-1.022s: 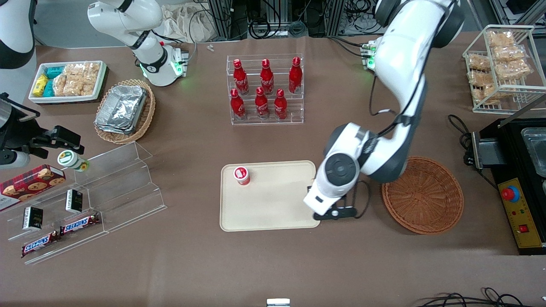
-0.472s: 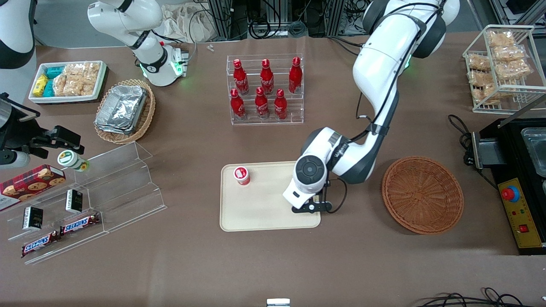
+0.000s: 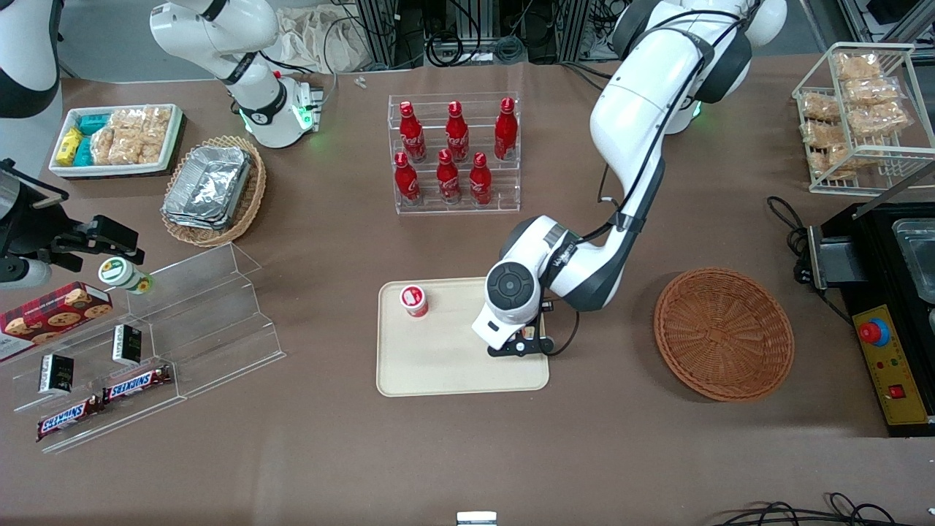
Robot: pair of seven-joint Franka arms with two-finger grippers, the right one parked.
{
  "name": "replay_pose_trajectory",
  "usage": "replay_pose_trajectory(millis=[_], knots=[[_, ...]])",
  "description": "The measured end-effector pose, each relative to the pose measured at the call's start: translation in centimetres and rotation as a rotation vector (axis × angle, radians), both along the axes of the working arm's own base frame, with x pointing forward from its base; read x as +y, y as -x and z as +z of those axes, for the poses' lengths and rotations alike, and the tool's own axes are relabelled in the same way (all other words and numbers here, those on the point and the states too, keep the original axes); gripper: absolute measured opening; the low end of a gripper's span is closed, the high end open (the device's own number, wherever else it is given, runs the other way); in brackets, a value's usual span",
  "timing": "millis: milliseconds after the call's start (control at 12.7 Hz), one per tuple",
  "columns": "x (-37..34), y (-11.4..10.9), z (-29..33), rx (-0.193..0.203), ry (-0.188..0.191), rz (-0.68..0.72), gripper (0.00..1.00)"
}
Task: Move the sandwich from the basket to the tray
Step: 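Lower the sandwich onto the tray and open the left gripper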
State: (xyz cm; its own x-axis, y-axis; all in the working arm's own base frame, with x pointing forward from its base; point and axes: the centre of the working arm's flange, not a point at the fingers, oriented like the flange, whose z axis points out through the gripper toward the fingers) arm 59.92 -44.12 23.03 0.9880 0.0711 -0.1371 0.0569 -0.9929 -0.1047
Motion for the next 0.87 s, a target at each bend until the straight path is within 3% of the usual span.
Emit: replay_pose_trajectory(millis=[315, 551, 865], knots=[[0.1, -0.3, 0.4, -0.008, 0.003, 0.004, 0.7], [0.3, -1.3, 2.3, -0.04, 0.019, 0.016, 0.99], [4.3, -3.9, 10.1, -0.087, 0.031, 0.082, 1.0]])
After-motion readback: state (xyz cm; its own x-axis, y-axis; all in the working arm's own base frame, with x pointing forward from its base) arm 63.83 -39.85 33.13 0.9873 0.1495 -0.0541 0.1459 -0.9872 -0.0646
